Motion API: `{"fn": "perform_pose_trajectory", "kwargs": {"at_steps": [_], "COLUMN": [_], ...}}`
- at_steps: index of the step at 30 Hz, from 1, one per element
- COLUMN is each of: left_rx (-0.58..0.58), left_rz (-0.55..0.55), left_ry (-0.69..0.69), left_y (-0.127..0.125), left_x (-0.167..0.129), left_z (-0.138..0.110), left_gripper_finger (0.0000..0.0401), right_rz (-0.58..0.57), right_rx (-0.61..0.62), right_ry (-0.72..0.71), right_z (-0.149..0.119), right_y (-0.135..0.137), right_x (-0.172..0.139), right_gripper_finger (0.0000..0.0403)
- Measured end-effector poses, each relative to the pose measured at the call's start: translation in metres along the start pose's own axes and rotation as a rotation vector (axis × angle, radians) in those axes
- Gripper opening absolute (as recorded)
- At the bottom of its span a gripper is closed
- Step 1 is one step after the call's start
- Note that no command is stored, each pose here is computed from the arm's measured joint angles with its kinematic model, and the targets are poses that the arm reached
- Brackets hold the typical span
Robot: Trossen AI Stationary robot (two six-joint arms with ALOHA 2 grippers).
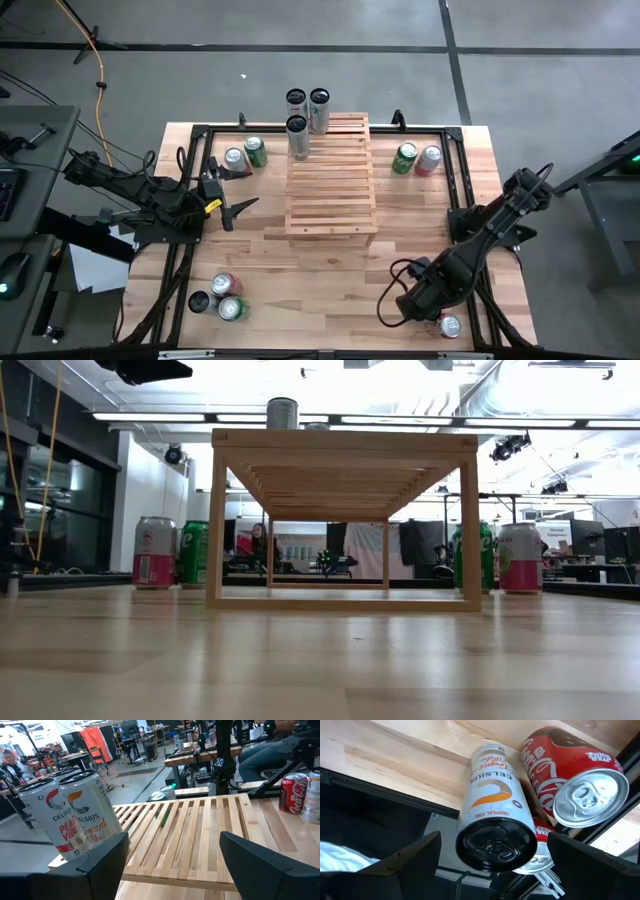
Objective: Place canned beverage on shelf
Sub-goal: Put the white yellow soda can aligned with the other white yellow soda can on the shelf
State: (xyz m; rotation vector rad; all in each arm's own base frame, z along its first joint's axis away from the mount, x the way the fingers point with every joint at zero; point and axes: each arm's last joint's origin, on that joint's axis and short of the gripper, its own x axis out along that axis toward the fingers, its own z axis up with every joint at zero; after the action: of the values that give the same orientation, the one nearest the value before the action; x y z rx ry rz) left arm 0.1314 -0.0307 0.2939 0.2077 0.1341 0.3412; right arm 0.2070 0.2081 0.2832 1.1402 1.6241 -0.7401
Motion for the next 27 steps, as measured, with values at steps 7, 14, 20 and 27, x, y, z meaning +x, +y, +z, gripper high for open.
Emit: {"fn": "perform_pose_trajectory", "kwargs": {"at_steps": [7,14,20,27], "left_rx": [0.000,0.016,0.024,0.024], "left_rz": [0.000,0.000,0.000,0.001], "left_ry": [0.000,-0.001,-0.001,-0.001], "left_y": [0.000,0.000,0.000,0.000], "left_x": [0.000,0.000,0.000,0.000], "left_z": [0.000,0.000,0.000,0.000], "left_gripper_finger": [0.0305,0.0305,0.0305,0.0305], "right_rz": [-0.032,-0.057,-0.054,-0.052], "right_rx": [0.001,-0.005,-0.049,-0.079], "right_ry": [-0.006,0.018,0.009,-0.002], "right_z": [-0.001,-0.001,-0.001,0.000], "right_y": [0.004,0.007,0.007,0.007], "right_x": [0.010,0.017,0.016,0.016], "right_gripper_finger": [0.0350,0.0350,0.0347,0.0267]}}
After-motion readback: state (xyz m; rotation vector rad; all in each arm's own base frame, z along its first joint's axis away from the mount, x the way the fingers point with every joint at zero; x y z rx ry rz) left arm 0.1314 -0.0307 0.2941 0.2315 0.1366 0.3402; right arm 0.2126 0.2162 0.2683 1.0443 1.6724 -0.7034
